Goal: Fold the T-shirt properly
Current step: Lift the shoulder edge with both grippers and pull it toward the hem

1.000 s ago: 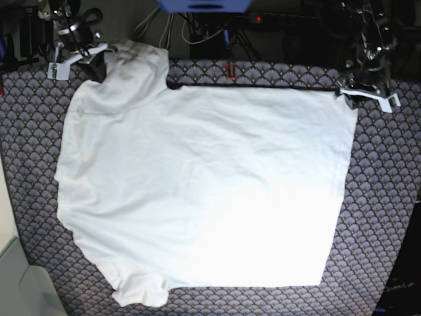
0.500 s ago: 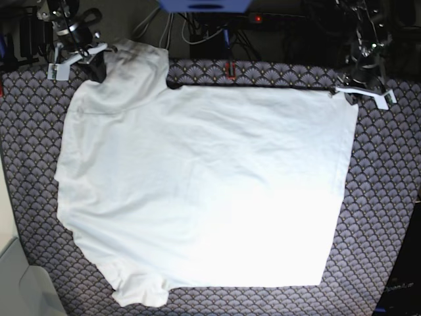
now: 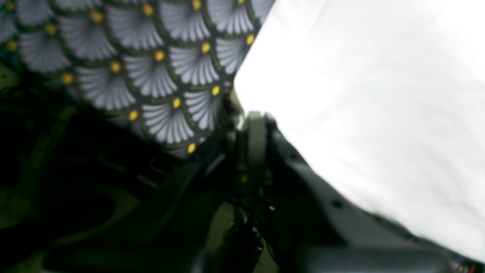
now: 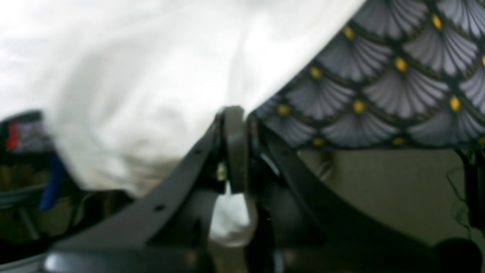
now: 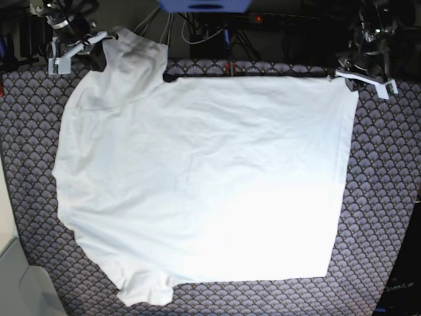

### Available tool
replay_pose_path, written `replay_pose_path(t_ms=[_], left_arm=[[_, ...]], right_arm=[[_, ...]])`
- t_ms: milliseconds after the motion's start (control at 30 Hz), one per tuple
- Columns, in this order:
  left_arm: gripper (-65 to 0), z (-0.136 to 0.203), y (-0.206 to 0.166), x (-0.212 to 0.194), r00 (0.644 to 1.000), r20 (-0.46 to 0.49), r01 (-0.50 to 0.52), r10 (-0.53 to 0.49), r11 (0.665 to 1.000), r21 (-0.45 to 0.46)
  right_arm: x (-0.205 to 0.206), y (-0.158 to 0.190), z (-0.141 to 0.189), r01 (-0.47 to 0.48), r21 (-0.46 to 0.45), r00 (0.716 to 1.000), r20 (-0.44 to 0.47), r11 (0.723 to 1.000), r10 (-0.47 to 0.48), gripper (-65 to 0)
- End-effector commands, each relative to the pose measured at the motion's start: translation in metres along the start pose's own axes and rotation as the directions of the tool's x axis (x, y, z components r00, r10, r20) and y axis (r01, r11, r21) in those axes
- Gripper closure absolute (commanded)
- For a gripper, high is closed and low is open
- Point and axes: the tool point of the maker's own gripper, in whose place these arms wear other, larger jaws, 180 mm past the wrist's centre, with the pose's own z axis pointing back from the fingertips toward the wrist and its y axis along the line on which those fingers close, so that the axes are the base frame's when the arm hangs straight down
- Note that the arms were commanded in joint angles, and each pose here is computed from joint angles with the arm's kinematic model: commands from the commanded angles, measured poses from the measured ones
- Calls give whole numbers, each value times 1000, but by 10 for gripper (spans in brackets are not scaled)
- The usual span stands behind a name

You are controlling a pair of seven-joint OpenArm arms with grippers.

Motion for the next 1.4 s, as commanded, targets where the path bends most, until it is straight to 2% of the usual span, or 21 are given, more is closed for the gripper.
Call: replay_pose_path(t_ms=[0, 100, 167, 300, 533, 600, 733, 833, 1100, 1233, 1367], left_arm=[[-6, 6, 2, 13, 999, 40, 28, -29, 1000, 6], [-6, 16, 1, 27, 995, 70, 69, -68, 998, -4], [-6, 20, -5, 38, 991, 101, 86, -85, 996, -14], [-6, 21, -11, 62, 982, 157, 115, -110, 993, -22], [-6, -1, -21, 98, 971, 226, 93, -82, 995, -39], [-6, -10, -24, 102, 974, 217, 79, -67, 996, -45], [-6, -31, -34, 107, 992, 120, 41, -32, 997, -69], [-6, -38, -46, 114, 996, 92, 31, -22, 995, -92], [-6, -40, -63, 160, 987, 160, 31, -11, 992, -124], [-6, -53, -68, 166, 993, 116, 2, 14, 991, -136], [-6, -66, -67, 164, 996, 81, -26, 37, 991, -134]], right_arm=[[10, 10, 5, -16, 43, 999, 33, 999, 15, 0], [18, 26, 12, -34, 82, 998, 52, 996, 30, 0], [30, 34, 18, -81, 92, 994, 81, 992, 74, 0], [59, 46, 26, -193, 81, 971, 161, 978, 178, 0], [106, 34, 18, -281, 4, 926, 266, 960, 270, 0], [119, 34, 14, -316, -16, 906, 293, 949, 306, 0], [141, 33, 3, -370, -54, 874, 319, 928, 367, 0], [154, 30, -9, -379, -68, 875, 298, 923, 382, 0], [190, 17, -34, -377, -107, 870, 300, 920, 391, 0], [206, 3, -50, -361, -135, 876, 289, 923, 385, 0], [215, -7, -60, -385, -184, 863, 275, 904, 423, 0]])
